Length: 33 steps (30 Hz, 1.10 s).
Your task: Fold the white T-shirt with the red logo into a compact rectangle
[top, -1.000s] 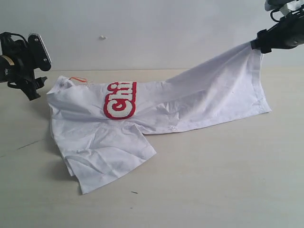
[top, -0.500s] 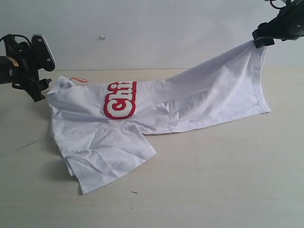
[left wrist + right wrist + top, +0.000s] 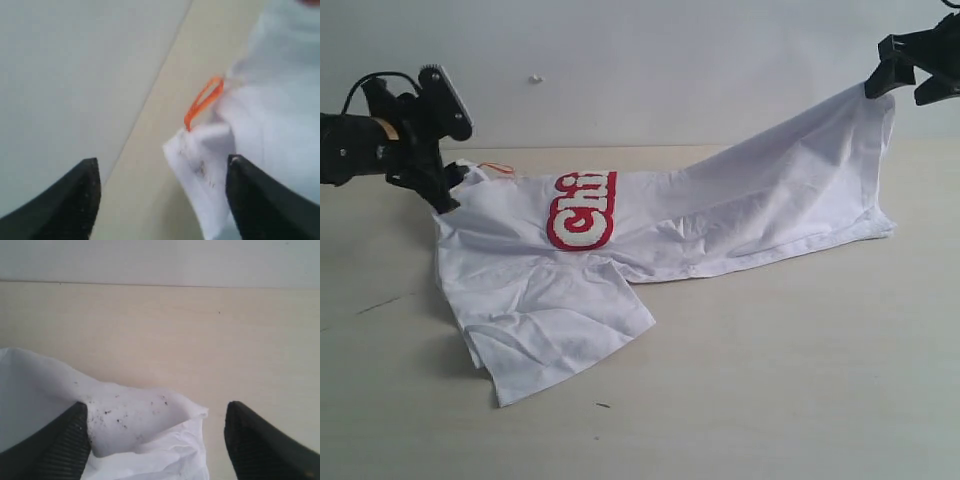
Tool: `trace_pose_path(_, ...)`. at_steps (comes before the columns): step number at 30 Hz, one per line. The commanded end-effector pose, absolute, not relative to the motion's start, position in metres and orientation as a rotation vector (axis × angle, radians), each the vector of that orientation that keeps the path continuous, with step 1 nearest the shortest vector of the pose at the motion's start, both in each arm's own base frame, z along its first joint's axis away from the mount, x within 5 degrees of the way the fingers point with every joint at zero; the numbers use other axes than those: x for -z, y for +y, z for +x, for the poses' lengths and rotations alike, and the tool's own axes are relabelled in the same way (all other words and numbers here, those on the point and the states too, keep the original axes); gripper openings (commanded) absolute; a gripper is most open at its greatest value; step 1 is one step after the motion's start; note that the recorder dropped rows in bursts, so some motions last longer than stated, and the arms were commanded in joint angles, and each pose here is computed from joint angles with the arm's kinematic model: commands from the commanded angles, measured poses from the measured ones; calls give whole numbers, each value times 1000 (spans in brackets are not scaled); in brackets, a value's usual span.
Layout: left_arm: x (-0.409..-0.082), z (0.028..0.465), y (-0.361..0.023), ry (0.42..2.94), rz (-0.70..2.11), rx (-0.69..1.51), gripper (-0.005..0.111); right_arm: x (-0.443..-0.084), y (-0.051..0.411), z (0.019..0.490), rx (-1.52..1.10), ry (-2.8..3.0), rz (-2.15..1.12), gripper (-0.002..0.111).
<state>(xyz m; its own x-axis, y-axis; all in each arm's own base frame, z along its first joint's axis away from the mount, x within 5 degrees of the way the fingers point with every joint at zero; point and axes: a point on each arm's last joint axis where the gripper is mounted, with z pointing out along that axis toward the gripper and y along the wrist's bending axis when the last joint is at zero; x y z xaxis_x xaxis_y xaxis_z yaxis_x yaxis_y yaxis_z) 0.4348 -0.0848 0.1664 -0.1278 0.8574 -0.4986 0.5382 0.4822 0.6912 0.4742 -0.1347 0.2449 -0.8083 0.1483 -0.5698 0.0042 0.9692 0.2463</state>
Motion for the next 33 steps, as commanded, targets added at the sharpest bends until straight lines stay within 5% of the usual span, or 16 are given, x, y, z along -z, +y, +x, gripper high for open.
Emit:
trace_pose_path(1, -204, 422, -146, 1669, 936, -195, 26, -248, -135, 477, -307, 2468, 97, 70)
trace_pose_path(2, -204, 417, -160, 1665, 922, -134, 7, -248, -135, 477, -305, 2465, 98, 70)
trace_pose_path(3, -199, 412, -176, 1651, 969, -94, 2, -248, -135, 477, -305, 2465, 98, 70)
trace_pose_path(5, -174, 391, -237, 1559, 1199, 44, 0, -248, -134, 475, -319, 2482, 91, 70)
trace_pose_path(9, -159, 420, -279, 1682, 1068, 136, 0, -246, -129, 472, -363, 2528, 67, 70)
trace_pose_path(13, -105, 439, -269, 2059, 1186, -106, 0, -246, -129, 473, -357, 2520, 70, 70)
trace_pose_path(17, -75, 433, -266, 2112, 1361, -145, 0, -246, -129, 473, -355, 2517, 71, 70)
trace_pose_path(33, -53, 439, -216, 2331, 1474, -191, 0, -277, -158, 459, -556, 2414, 169, 70)
